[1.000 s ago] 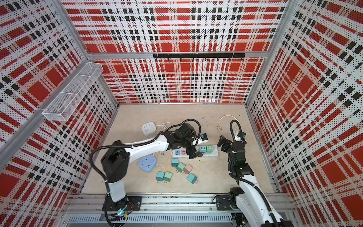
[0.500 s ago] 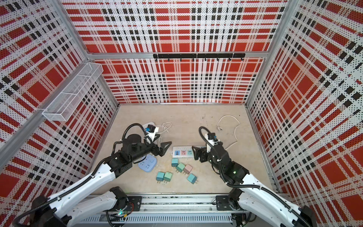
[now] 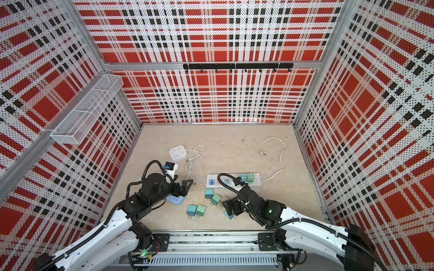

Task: Insert plugs into power strip
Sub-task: Pick up the plug from the bottom-center of the table.

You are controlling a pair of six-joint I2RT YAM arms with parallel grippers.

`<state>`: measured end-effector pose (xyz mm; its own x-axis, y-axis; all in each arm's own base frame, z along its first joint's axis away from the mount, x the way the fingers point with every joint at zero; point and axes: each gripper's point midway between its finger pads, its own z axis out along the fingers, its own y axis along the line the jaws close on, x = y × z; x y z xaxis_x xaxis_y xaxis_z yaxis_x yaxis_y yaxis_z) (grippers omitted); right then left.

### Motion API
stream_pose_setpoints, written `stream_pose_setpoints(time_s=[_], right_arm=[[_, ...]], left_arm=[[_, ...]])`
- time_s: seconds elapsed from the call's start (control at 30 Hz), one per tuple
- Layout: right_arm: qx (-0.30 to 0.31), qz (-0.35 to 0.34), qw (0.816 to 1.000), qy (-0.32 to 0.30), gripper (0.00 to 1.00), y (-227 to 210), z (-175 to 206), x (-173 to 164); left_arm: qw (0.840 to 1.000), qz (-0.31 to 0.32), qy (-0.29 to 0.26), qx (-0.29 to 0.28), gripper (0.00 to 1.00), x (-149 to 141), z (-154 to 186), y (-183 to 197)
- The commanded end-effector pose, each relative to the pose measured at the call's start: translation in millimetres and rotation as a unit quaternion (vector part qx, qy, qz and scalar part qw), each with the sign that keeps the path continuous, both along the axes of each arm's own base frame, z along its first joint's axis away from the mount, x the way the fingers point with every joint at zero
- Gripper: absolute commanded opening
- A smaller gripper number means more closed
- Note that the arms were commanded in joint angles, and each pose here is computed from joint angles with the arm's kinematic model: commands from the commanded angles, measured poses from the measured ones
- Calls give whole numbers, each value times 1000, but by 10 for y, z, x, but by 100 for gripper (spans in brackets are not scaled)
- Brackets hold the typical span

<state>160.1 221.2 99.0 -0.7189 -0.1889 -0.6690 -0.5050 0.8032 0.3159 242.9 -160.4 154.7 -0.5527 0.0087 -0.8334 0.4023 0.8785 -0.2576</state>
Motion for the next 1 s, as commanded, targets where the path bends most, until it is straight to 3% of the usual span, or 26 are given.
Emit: stream_pose_setpoints(time_s=[0.0,0.27,0.53,0.97], right_arm=[[26,37,998,33,99,117,-55,-161],[3,52,996,72,98,112,-329,-273],[-14,66,993,92,90,229,-457,-335],[-95,68,989,90,78,324,-651,-481]], left_arm=[[1000,17,-1,26,99,-30,-170,108],[999,-12,-31,18,99,-126,-121,36],[997,-20,-64,38,99,-218,-67,-29],[996,-24,-58,58,99,-211,-104,-80]])
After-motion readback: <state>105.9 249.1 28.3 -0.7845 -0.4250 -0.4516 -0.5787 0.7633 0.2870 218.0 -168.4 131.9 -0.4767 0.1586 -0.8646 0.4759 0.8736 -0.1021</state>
